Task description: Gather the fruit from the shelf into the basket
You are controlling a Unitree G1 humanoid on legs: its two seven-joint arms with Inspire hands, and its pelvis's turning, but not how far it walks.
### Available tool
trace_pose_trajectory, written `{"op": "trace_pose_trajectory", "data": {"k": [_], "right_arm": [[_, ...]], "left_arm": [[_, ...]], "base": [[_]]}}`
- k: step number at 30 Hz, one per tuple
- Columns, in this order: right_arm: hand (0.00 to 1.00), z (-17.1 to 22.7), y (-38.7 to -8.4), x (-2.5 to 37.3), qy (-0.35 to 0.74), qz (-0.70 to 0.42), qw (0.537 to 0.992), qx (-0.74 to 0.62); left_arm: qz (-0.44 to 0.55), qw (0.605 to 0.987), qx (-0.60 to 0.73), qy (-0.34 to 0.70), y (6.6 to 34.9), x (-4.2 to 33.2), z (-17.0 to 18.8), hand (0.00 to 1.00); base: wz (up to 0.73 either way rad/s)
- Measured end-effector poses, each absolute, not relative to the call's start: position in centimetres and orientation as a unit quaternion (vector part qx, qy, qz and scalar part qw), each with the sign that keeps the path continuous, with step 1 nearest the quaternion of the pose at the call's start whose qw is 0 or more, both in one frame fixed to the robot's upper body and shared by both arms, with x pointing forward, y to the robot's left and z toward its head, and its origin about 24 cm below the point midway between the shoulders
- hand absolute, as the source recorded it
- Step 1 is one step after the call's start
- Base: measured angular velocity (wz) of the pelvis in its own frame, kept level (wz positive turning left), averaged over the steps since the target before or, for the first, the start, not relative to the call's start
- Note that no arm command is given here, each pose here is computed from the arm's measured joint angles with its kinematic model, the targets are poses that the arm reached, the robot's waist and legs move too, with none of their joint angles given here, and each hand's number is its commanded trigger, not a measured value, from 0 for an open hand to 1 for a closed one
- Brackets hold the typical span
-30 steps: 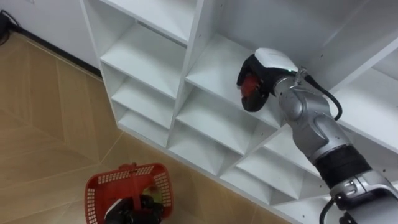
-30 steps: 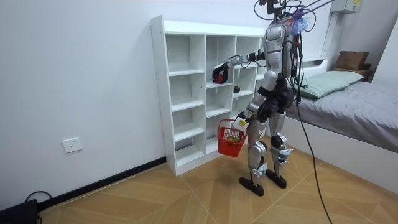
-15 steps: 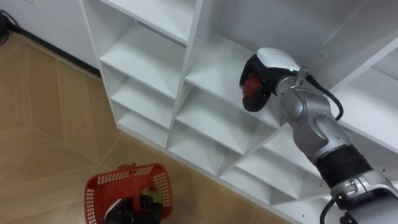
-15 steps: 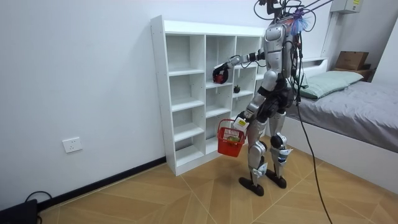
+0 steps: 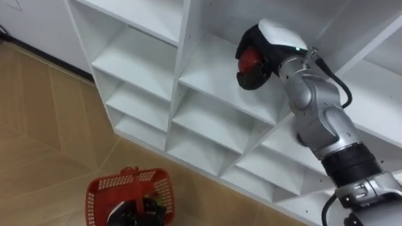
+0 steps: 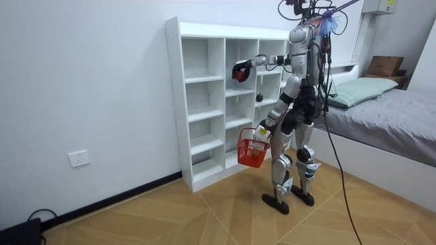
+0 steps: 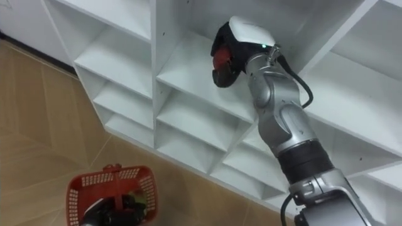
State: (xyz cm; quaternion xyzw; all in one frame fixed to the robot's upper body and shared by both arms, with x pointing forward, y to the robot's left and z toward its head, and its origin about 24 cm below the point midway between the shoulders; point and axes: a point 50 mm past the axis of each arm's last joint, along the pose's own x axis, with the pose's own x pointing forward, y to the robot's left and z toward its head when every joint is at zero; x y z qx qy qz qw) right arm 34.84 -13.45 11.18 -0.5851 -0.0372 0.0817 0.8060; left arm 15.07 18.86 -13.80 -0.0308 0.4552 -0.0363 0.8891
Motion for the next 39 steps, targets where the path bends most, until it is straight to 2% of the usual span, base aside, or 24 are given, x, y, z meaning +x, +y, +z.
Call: {"op": "trace_pose_trajectory", "data": {"k": [8, 21, 29, 39], "right_arm": [[1.0, 10.5, -12.3, 32.3, -0.069, 0.105, 0.826, -0.55], [1.0, 7.4, -12.2, 29.4, -0.042, 0.15, 0.878, -0.453], [1.0, 1.6, -13.8, 26.7, 0.077, 0.165, 0.895, -0.407], [1.0, 0.4, -13.8, 26.5, 0.107, 0.179, 0.896, -0.392]], "left_arm": [[-0.075, 0.887, -0.054, 0.452, 15.5, 15.7, -13.8, 1.0], [-0.097, 0.899, -0.053, 0.424, 14.0, 17.0, -12.9, 1.0], [-0.106, 0.907, -0.054, 0.404, 13.4, 17.8, -12.2, 1.0], [-0.151, 0.906, -0.051, 0.392, 11.8, 18.2, -11.7, 1.0]], "base": [[-0.15], [-0.04], [-0.03], [-0.02]]}}
